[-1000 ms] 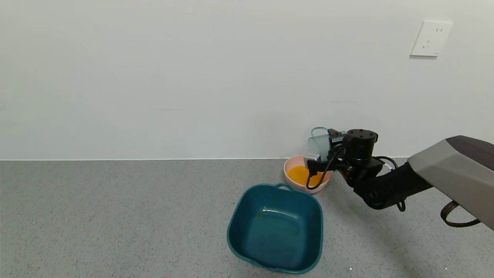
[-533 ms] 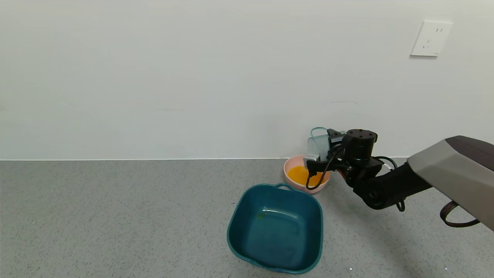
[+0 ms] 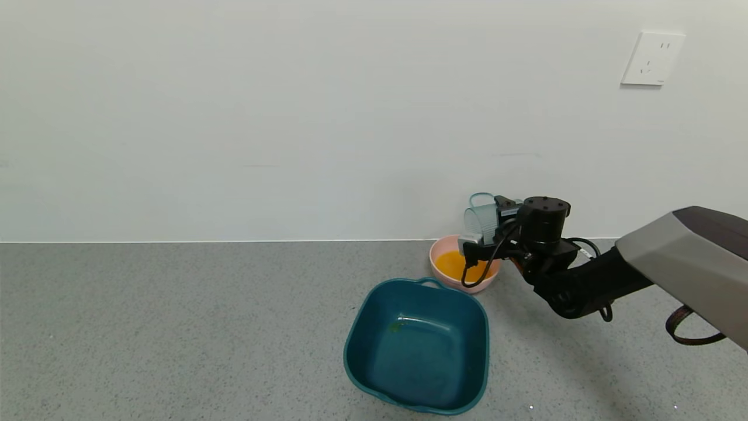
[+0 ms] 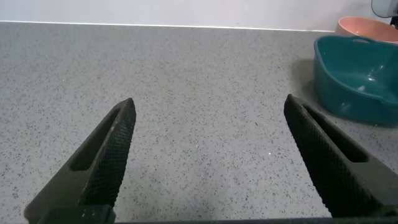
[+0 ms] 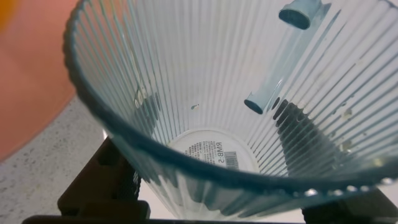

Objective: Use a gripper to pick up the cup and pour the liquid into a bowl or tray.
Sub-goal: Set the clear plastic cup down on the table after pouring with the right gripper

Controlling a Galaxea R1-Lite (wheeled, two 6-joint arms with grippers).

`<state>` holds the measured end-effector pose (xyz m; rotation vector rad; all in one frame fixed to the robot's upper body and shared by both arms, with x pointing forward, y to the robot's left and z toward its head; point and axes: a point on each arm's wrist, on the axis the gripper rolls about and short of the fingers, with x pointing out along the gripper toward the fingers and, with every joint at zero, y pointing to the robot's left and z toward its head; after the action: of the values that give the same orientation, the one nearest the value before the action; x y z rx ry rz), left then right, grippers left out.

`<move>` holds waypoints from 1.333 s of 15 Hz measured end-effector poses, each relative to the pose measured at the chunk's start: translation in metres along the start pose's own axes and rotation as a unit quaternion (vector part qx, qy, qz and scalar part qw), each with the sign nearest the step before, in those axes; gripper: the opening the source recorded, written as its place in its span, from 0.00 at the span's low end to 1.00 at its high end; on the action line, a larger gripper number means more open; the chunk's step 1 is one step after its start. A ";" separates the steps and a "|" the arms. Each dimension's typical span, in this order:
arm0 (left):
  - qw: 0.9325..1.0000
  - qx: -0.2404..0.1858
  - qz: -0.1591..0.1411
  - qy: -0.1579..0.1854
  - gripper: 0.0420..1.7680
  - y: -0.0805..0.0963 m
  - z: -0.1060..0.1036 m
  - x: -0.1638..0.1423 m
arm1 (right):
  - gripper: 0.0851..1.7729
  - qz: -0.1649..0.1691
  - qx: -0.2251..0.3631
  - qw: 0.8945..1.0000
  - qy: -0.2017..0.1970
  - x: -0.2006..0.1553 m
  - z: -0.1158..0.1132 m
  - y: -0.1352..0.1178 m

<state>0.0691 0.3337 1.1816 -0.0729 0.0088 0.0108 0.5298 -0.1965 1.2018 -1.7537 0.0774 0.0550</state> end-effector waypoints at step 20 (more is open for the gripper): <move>1.000 0.000 0.000 0.000 0.97 0.000 0.000 0.000 | 0.76 -0.034 0.512 0.857 0.043 -0.055 -0.053 -0.007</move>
<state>0.0691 0.3337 1.1816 -0.0729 0.0088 0.0103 0.4756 -0.2461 1.2228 -0.6820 0.0870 -0.1039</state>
